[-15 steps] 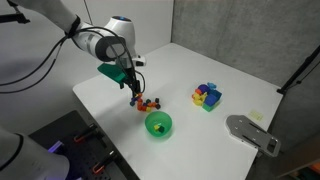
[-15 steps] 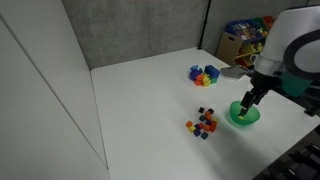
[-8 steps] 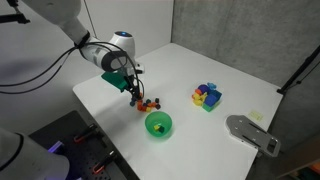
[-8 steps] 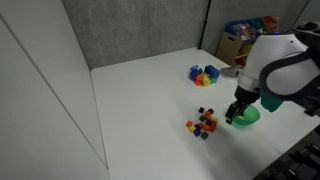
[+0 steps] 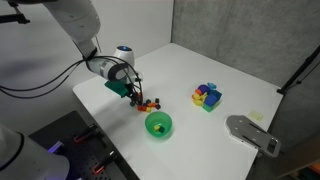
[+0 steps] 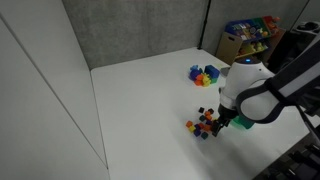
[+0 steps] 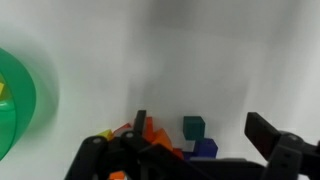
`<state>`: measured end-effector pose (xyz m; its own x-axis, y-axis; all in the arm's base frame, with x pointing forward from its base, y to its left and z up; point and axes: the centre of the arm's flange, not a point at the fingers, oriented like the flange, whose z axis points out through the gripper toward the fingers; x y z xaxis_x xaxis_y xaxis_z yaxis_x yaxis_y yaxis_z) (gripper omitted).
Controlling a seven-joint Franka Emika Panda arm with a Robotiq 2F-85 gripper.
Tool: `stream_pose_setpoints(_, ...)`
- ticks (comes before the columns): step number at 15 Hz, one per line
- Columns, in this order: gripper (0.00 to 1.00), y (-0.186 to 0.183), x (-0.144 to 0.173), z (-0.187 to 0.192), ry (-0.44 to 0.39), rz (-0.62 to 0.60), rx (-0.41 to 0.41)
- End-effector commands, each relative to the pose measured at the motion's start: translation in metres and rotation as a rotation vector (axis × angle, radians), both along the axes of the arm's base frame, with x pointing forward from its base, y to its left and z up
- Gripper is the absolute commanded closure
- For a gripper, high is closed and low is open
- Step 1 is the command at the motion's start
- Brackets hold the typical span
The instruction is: Pick up one dark green small block from the table and put it in the green bowl
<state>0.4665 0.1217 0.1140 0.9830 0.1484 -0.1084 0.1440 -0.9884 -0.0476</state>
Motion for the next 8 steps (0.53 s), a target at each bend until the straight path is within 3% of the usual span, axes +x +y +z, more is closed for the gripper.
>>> stream_pose_setpoints(1, 0.00, 0.022, 0.018, -0.028, -0.017, -0.016, -0.052)
stream_pose_setpoints(8, 0.00, 0.050, 0.025, -0.055, -0.037, -0.029, -0.119)
